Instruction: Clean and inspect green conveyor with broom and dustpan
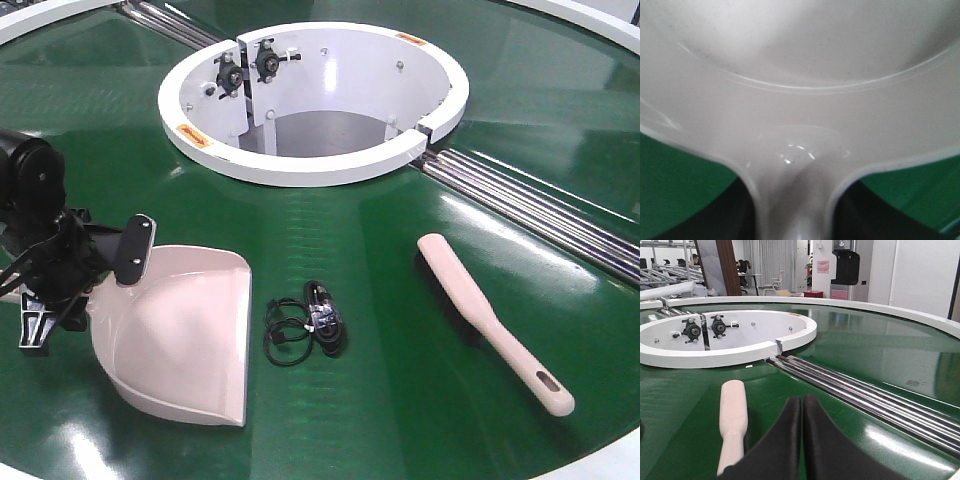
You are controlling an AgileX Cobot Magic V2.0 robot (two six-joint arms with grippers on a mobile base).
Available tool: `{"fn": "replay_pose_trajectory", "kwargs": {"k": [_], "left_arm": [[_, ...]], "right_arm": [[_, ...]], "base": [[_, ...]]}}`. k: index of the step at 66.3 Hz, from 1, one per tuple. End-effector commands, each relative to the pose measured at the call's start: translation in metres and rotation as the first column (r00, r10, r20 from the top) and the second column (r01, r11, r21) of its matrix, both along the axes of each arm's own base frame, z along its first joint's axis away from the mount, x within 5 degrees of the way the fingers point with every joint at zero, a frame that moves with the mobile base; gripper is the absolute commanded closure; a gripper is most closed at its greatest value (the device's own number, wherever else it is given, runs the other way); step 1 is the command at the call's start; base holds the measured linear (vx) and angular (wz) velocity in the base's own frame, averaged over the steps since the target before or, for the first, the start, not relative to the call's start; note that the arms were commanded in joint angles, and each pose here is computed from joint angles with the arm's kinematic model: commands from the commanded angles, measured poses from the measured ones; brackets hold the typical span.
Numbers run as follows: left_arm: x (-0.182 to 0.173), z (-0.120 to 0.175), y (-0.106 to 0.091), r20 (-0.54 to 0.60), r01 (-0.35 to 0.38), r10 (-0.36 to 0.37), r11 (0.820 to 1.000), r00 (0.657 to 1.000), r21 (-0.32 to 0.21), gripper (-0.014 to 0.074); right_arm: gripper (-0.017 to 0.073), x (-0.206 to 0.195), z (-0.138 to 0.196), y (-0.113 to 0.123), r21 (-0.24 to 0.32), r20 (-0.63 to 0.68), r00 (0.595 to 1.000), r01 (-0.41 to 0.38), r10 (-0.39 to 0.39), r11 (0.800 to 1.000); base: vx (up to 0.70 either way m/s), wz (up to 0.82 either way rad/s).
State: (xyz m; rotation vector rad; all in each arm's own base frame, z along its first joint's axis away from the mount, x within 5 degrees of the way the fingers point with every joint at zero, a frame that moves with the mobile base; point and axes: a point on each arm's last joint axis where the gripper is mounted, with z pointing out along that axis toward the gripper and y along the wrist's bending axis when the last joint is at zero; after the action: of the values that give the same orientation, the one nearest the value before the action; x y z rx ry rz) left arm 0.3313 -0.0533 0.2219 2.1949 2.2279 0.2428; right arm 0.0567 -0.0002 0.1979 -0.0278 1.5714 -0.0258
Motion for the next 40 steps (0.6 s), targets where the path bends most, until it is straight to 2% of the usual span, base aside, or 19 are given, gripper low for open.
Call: {"fn": "replay_pose_trajectory", "kwargs": {"k": [1, 40], "left_arm": [[0.0016, 0.0224, -0.0046, 0.099, 0.000, 0.002, 1.000, 0.995, -0.028, 0.0600], [0.0010, 0.0227, -0.0049, 0.095, -0.003, 0.006, 0.999, 0.995, -0.033, 0.0600]], "right_arm": [[0.0568, -0.0010, 0.0062, 0.0003, -0.003, 0.080, 0.997, 0.000, 0.000, 1.000], [0.0568, -0.0010, 0.0062, 0.0003, -0.003, 0.080, 0.997, 0.000, 0.000, 1.000]], "base": [[0.00, 0.00], [0.00, 0.00]]}}
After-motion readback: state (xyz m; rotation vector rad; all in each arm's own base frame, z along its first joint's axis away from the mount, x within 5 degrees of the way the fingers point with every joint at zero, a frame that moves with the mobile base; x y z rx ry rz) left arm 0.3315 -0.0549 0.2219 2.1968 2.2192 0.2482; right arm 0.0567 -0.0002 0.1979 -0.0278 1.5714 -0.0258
